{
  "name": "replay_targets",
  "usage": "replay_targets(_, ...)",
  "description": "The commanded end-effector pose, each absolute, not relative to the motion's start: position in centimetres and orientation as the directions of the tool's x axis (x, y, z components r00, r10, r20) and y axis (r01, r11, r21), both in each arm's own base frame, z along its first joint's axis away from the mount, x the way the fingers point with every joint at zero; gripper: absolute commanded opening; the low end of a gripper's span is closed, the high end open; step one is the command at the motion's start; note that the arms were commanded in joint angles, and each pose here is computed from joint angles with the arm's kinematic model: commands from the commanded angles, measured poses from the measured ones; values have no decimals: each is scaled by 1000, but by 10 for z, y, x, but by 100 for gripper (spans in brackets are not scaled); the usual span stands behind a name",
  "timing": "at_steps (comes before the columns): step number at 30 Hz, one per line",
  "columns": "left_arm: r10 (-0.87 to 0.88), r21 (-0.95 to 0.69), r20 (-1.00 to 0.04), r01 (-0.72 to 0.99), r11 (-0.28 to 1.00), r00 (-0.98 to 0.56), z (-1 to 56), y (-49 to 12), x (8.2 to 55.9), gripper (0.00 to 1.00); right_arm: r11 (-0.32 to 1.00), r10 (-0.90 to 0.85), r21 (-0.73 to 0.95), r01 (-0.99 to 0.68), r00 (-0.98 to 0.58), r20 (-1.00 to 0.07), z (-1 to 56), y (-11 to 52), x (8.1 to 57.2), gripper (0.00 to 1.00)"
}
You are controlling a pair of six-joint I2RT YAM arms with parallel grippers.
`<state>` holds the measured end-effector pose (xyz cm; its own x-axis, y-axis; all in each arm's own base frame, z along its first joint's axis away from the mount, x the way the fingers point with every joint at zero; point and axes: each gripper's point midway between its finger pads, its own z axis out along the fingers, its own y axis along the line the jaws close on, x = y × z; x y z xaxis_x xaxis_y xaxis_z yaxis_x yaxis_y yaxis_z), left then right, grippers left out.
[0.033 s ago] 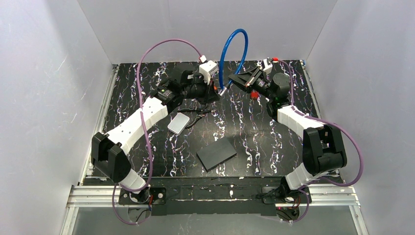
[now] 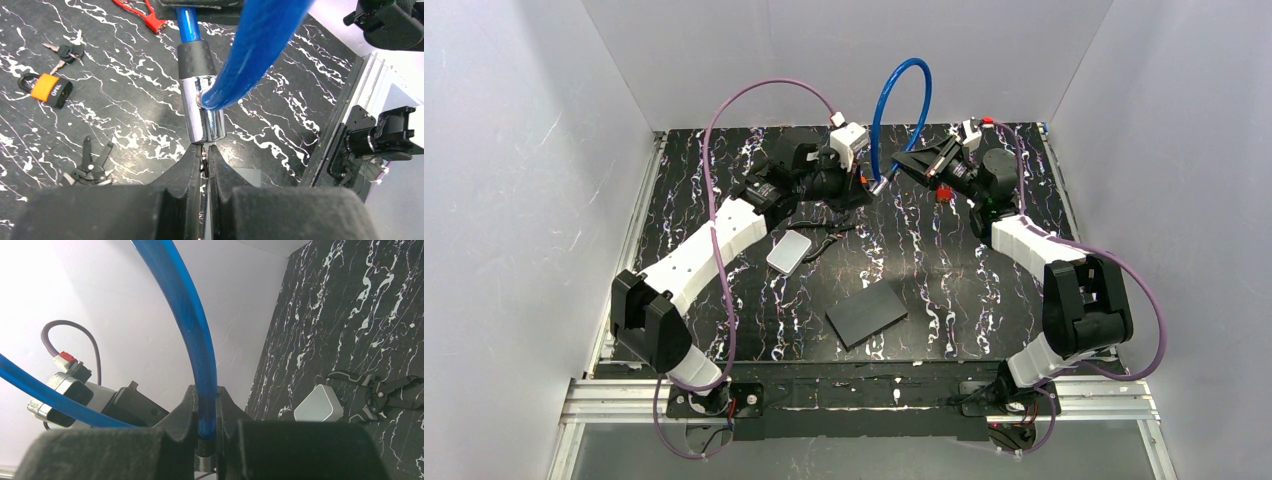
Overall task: Lock with the key
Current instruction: Lock the lock.
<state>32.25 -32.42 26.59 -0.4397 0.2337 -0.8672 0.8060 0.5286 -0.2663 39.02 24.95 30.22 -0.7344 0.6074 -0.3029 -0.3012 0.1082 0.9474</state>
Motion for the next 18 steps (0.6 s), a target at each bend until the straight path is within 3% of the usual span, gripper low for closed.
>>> replay_targets(1, 213, -272, -881, 820, 503, -423, 280, -321, 307, 0, 74, 664, 891, -448, -644, -379, 356, 232, 401, 1)
replay_targets(9, 298, -321, -811, 808, 494, -504, 222, -319, 276, 0, 83, 748, 877, -473, -551, -368, 386, 190, 431, 1)
replay_targets(14, 253, -353, -822, 805, 476, -510, 244, -317, 277, 0, 211, 710, 867, -451, -539, -453, 360, 177, 439, 1)
replay_targets(18, 210, -368, -831, 793, 485, -515, 257, -308, 286, 0, 391, 579, 819, -420, -580, -574, 316, 173, 436, 1)
